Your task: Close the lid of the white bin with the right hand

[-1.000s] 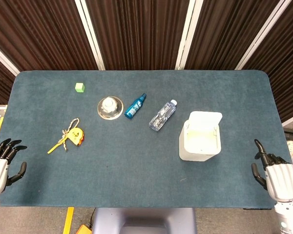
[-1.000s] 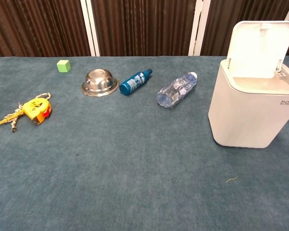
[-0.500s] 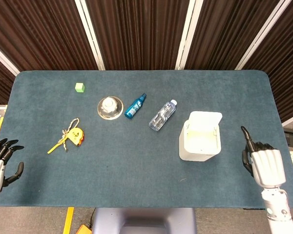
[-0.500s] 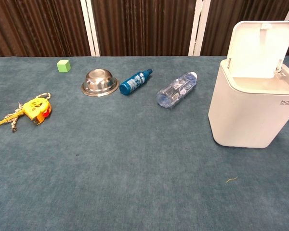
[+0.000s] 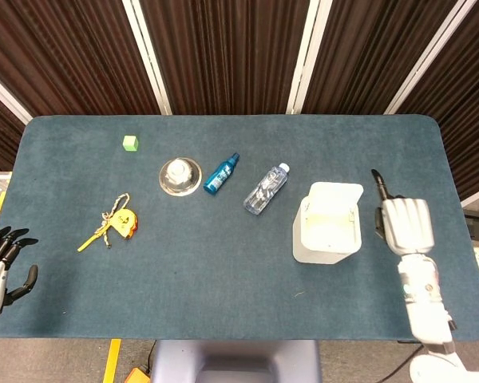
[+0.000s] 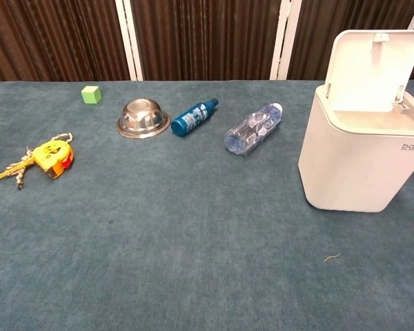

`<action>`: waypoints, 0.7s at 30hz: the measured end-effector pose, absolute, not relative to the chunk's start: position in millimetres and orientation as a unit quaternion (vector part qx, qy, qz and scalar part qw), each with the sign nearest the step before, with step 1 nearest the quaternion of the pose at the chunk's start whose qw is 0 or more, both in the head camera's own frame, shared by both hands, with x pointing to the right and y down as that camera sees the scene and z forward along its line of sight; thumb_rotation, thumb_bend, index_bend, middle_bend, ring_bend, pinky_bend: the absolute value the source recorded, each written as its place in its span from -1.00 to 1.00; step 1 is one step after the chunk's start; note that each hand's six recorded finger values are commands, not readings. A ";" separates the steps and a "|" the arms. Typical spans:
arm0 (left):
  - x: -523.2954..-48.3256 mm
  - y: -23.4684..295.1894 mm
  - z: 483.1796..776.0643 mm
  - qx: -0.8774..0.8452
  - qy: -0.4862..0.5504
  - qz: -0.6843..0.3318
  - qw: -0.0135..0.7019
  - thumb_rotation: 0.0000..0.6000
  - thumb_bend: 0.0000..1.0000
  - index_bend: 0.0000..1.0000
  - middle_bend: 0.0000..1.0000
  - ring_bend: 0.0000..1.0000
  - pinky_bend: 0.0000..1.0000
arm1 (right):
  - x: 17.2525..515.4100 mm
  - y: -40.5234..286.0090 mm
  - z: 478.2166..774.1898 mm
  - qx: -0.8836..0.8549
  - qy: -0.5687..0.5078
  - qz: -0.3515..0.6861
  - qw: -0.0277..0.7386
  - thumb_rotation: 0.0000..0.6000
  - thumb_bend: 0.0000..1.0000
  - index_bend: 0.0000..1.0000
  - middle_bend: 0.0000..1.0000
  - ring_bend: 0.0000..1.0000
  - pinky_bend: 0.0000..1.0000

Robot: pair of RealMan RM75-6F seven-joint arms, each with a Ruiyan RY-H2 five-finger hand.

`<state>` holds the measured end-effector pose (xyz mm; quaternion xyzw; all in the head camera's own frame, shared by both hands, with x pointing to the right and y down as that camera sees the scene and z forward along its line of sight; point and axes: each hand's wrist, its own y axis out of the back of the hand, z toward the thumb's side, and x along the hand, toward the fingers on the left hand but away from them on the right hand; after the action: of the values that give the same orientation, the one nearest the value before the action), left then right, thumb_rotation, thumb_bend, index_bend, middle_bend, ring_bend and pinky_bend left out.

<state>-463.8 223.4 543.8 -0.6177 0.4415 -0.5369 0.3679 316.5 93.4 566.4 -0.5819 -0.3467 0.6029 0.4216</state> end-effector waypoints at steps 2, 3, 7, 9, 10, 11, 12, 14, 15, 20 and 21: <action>-463.9 223.5 543.8 -0.618 0.441 -0.537 0.368 1.00 -0.08 -0.39 -0.63 -0.79 -0.50 | 303.4 83.7 571.3 -0.597 -0.334 0.598 0.418 1.00 0.45 -0.88 0.40 0.48 0.67; -463.9 223.5 543.9 -0.618 0.442 -0.537 0.368 1.00 -0.08 -0.39 -0.63 -0.79 -0.50 | 299.3 80.4 572.2 -0.600 -0.331 0.596 0.418 1.00 0.45 -0.86 0.40 0.48 0.67; -464.7 223.3 542.6 -0.617 0.444 -0.536 0.367 1.00 -0.08 -0.39 -0.63 -0.79 -0.50 | 285.4 76.4 582.6 -0.617 -0.313 0.591 0.415 1.00 0.45 -0.79 0.40 0.48 0.67; -464.3 223.3 542.4 -0.618 0.444 -0.535 0.368 1.00 -0.08 -0.39 -0.63 -0.79 -0.50 | 281.9 77.5 587.3 -0.621 -0.306 0.593 0.412 1.00 0.45 -0.73 0.40 0.48 0.67; -464.2 223.3 542.2 -0.618 0.444 -0.535 0.368 1.00 -0.08 -0.39 -0.62 -0.79 -0.51 | 281.3 79.3 589.2 -0.622 -0.301 0.594 0.412 1.00 0.45 -0.66 0.40 0.48 0.67; -464.2 223.4 542.2 -0.618 0.444 -0.534 0.368 1.00 -0.08 -0.39 -0.63 -0.79 -0.50 | 281.1 80.5 589.9 -0.621 -0.299 0.595 0.413 1.00 0.45 -0.60 0.40 0.49 0.67; -464.1 223.3 542.3 -0.618 0.444 -0.534 0.368 1.00 -0.08 -0.39 -0.63 -0.79 -0.50 | 281.0 81.4 590.0 -0.621 -0.298 0.595 0.415 1.00 0.45 -0.50 0.40 0.49 0.67; -463.9 223.2 542.8 -0.618 0.443 -0.535 0.368 1.00 -0.08 -0.39 -0.63 -0.79 -0.50 | 280.4 84.4 589.5 -0.620 -0.296 0.593 0.419 1.00 0.45 -0.40 0.40 0.49 0.67; -463.7 223.4 543.1 -0.619 0.443 -0.535 0.368 1.00 -0.08 -0.39 -0.63 -0.79 -0.50 | 280.1 86.0 589.2 -0.621 -0.295 0.592 0.420 1.00 0.45 -0.35 0.40 0.49 0.67; -462.4 223.3 543.5 -0.620 0.441 -0.534 0.369 1.00 -0.08 -0.39 -0.63 -0.79 -0.50 | 279.0 96.5 587.1 -0.628 -0.291 0.583 0.426 1.00 0.45 -0.29 0.40 0.49 0.67; -462.3 223.4 543.3 -0.620 0.441 -0.534 0.369 1.00 -0.08 -0.39 -0.62 -0.79 -0.50 | 278.9 98.4 586.6 -0.629 -0.290 0.581 0.427 1.00 0.45 -0.28 0.40 0.48 0.67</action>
<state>-462.3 223.4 543.3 -0.6199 0.4411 -0.5338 0.3690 278.9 98.4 586.6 -0.6292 -0.2905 0.5811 0.4267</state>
